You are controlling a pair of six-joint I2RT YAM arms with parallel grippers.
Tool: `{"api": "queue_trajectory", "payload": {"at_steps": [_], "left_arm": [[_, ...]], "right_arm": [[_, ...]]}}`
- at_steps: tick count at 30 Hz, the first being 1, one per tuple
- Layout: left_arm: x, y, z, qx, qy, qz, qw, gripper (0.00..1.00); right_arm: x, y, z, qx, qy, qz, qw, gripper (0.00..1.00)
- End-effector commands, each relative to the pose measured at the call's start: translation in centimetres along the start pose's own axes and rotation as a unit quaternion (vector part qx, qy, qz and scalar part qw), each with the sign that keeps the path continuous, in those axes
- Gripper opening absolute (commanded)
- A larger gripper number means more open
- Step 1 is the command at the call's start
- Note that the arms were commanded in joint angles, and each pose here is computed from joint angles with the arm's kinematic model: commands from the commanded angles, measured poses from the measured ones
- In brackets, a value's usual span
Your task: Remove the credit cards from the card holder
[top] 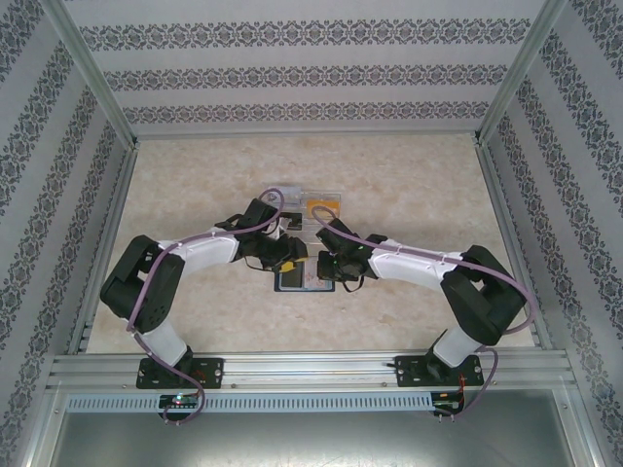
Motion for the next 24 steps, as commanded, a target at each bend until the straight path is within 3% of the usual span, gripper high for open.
{"api": "queue_trajectory", "payload": {"at_steps": [1,8,24], "left_arm": [[-0.5,-0.4,-0.6,-0.013,0.000,0.017,1.000,0.43],[-1.6,-0.4,-0.1,-0.004,0.010,0.022,1.000,0.35],[-2.7,-0.6,0.9,-0.012,0.027,0.044,0.999,0.31]], "right_arm": [[-0.3,0.2,-0.2,-0.016,-0.005,0.010,1.000,0.18],[-1.1,-0.2,-1.1,-0.028,-0.013,0.027,0.999,0.18],[-3.2,-1.9,-2.4,-0.046,-0.020,0.078,0.996,0.16]]}}
Point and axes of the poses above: each hand's point on the last joint's axis, 136 mm out from that joint toward the fingers, its own x axis back along the fingers, its own z axis along the line the jaws close on, y = z × x, the point moved 6 cm from there along x, back along the fingers, and after that the axes turned 12 degrees about x, right-handed, at the moved point
